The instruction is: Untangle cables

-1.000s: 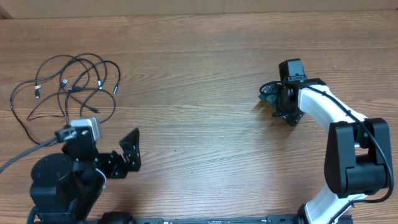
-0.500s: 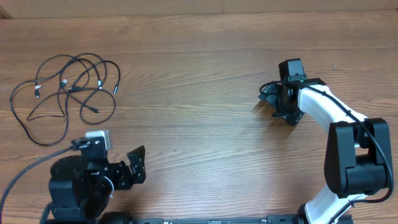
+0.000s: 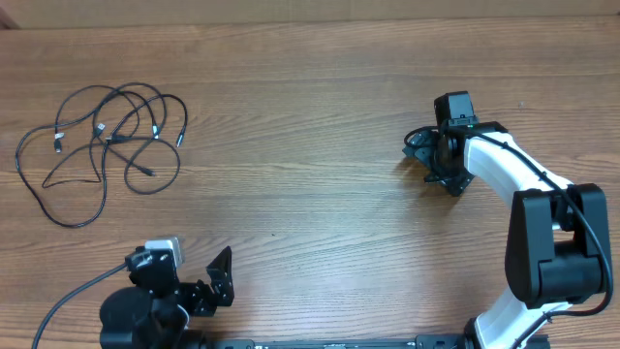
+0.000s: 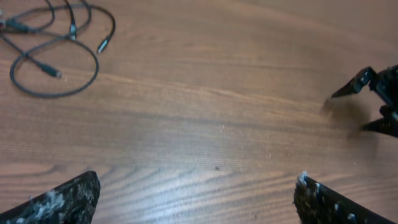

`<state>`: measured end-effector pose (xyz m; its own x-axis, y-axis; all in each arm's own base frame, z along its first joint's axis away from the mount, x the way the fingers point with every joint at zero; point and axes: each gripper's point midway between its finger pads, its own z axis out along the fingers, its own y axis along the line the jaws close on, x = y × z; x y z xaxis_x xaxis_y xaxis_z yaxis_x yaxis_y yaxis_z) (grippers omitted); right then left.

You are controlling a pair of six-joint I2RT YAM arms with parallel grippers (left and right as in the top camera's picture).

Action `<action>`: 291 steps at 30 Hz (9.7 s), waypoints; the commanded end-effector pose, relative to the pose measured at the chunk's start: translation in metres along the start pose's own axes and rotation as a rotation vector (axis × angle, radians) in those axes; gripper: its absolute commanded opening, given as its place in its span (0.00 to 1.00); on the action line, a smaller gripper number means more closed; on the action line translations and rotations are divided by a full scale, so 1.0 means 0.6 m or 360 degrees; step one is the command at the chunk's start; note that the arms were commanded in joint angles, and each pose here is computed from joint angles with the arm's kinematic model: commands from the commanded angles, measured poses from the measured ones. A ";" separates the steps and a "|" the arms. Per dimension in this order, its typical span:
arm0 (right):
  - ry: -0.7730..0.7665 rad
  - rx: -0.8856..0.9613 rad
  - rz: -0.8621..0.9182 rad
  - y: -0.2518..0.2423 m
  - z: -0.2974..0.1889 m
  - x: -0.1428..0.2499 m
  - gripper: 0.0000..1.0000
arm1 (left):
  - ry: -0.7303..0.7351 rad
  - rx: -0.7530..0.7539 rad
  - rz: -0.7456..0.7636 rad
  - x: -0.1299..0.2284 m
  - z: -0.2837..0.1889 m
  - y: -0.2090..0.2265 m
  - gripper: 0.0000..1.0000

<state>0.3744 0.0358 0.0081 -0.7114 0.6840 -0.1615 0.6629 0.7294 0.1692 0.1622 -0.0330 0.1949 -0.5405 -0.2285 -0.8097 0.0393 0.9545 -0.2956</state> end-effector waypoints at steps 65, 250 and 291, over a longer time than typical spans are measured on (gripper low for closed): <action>0.0053 0.0057 -0.0004 -0.018 0.020 0.015 1.00 | -0.0736 0.0201 0.0130 -0.027 0.142 0.018 1.00; 0.0055 0.0055 -0.0017 -0.014 0.020 0.019 1.00 | -0.0799 -0.0211 0.0187 -0.038 0.138 0.085 0.99; -0.0020 -0.0031 -0.0016 0.003 -0.018 0.004 1.00 | -0.0799 -0.0211 0.0187 -0.038 0.138 0.085 1.00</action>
<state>0.3742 0.0362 0.0089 -0.7119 0.6832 -0.1627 0.6617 0.7301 0.1706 0.2462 0.0040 0.1567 -0.0716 -0.1740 -0.9821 -0.0424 0.9843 -0.1713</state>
